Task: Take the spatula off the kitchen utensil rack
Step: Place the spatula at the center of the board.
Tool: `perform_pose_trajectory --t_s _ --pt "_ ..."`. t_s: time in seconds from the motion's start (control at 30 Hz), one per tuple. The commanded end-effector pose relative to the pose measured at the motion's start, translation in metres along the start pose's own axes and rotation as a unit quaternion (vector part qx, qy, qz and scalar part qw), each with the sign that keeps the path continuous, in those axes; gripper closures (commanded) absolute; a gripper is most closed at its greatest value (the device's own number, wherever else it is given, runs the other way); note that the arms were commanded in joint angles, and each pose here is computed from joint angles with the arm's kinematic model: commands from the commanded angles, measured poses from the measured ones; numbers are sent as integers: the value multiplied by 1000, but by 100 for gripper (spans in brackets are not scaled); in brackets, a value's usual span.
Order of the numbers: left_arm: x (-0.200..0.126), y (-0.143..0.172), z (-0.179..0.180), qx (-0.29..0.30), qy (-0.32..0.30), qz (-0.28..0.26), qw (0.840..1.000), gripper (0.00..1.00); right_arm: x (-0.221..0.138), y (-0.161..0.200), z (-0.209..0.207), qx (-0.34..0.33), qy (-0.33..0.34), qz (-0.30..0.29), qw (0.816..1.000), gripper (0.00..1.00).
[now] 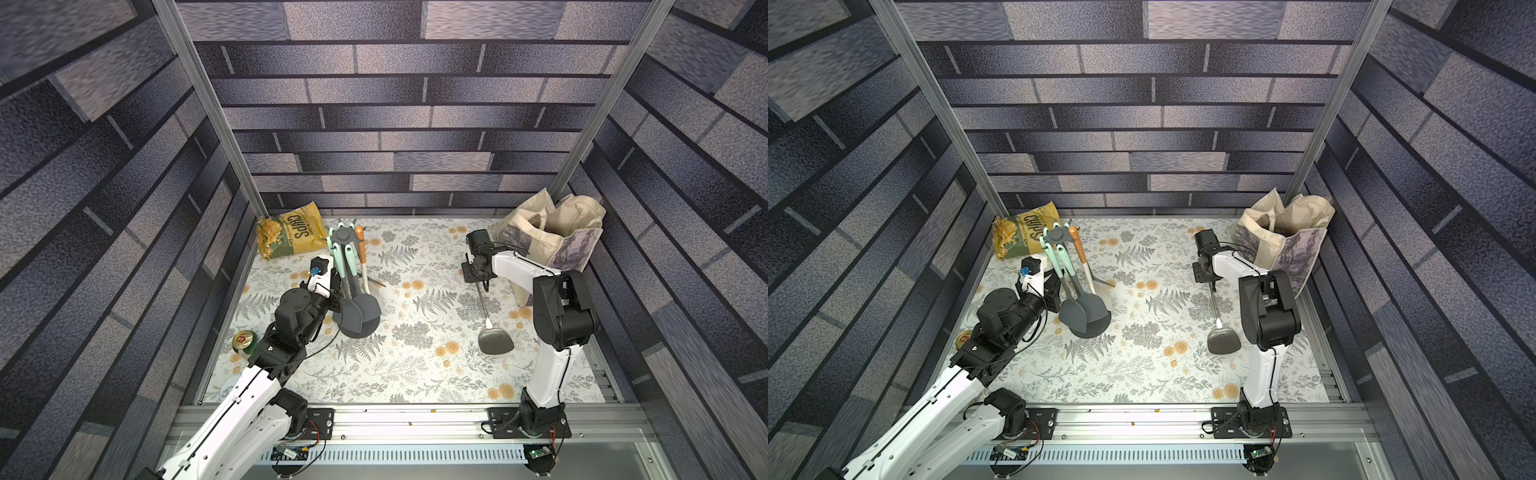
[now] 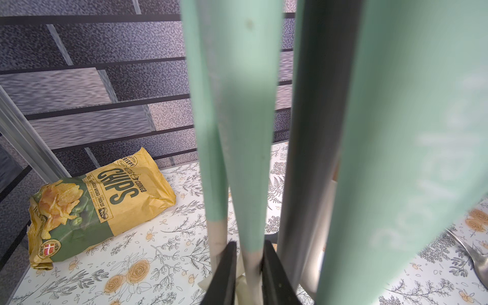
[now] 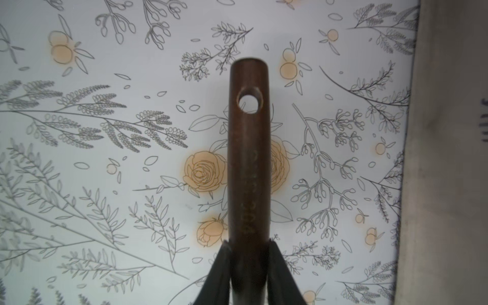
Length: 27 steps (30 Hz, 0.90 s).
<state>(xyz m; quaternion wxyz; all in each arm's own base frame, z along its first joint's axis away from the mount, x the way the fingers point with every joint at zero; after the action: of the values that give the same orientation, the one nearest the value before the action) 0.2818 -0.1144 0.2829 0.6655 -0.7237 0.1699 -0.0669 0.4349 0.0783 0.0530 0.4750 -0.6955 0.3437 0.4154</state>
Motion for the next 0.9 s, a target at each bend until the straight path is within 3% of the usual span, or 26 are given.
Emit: perform_pose_trajectory --t_s 0.0,0.87 --pt "-2 -10 2 3 -8 -11 1000 79 2 -5 -5 6 2 5 1000 100" --pt "0 -7 1 5 -7 -3 1000 80 15 33 -21 3 -14 96 995 100"
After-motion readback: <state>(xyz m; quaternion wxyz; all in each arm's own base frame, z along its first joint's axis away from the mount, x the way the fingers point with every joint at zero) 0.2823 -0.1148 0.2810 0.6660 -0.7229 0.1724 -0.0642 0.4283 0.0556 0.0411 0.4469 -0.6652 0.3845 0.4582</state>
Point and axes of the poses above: each gripper's point midway between its finger pads, its own x axis out along the fingers, its own z axis along the line the jaws close on, y = z × x, the point moved 1 cm from there along -x, back along the fingers, and after that the axes turned 8 degrees about -x, right-handed, at the moved point
